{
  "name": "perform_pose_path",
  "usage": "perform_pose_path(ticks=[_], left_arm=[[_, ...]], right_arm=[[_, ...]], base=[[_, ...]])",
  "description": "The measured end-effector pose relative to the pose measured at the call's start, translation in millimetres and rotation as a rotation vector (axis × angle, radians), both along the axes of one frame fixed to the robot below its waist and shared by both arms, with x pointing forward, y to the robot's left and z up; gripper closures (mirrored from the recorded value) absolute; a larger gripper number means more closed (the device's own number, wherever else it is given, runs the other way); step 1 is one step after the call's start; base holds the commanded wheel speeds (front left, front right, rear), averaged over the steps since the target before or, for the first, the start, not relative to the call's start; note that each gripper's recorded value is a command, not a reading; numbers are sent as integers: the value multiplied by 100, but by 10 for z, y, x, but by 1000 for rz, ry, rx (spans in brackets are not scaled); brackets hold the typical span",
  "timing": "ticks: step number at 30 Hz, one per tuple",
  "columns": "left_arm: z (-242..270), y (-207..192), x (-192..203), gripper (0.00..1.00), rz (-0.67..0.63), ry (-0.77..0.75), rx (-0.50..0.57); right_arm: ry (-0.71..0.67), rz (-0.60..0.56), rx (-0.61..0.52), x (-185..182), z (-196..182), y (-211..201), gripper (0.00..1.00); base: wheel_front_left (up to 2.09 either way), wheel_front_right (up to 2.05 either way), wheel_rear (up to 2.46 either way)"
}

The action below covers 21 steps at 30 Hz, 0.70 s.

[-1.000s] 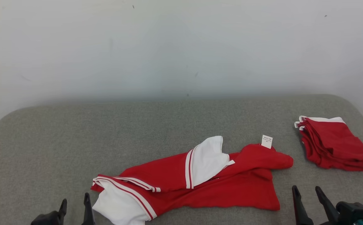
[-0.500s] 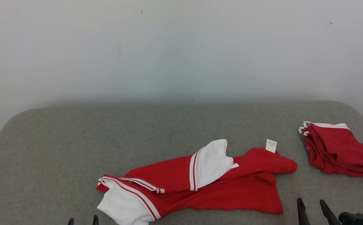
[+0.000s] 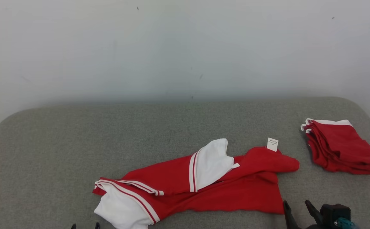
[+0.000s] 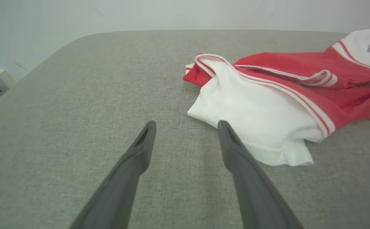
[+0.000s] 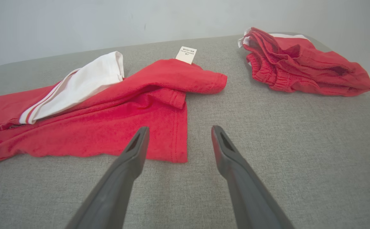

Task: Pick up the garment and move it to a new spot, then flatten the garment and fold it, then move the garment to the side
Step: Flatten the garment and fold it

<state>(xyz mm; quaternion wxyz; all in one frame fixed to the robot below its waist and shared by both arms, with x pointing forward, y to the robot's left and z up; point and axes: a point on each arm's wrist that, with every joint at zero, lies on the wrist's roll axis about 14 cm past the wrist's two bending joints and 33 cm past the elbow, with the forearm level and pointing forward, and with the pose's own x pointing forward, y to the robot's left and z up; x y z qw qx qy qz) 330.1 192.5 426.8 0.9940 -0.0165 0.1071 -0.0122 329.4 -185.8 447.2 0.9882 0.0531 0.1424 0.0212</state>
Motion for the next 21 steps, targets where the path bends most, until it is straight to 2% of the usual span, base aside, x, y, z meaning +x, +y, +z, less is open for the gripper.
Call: perform_pose_path(ticks=[12, 21], left_arm=[[-354, 41, 388, 0, -38, 166, 37], [-326, -200, 519, 0, -135, 148, 18]], right_arm=[[42, 53, -34, 224, -37, 140, 0], [57, 37, -35, 202, -86, 86, 0]], base=[[0, 0, 0], [0, 0, 0]])
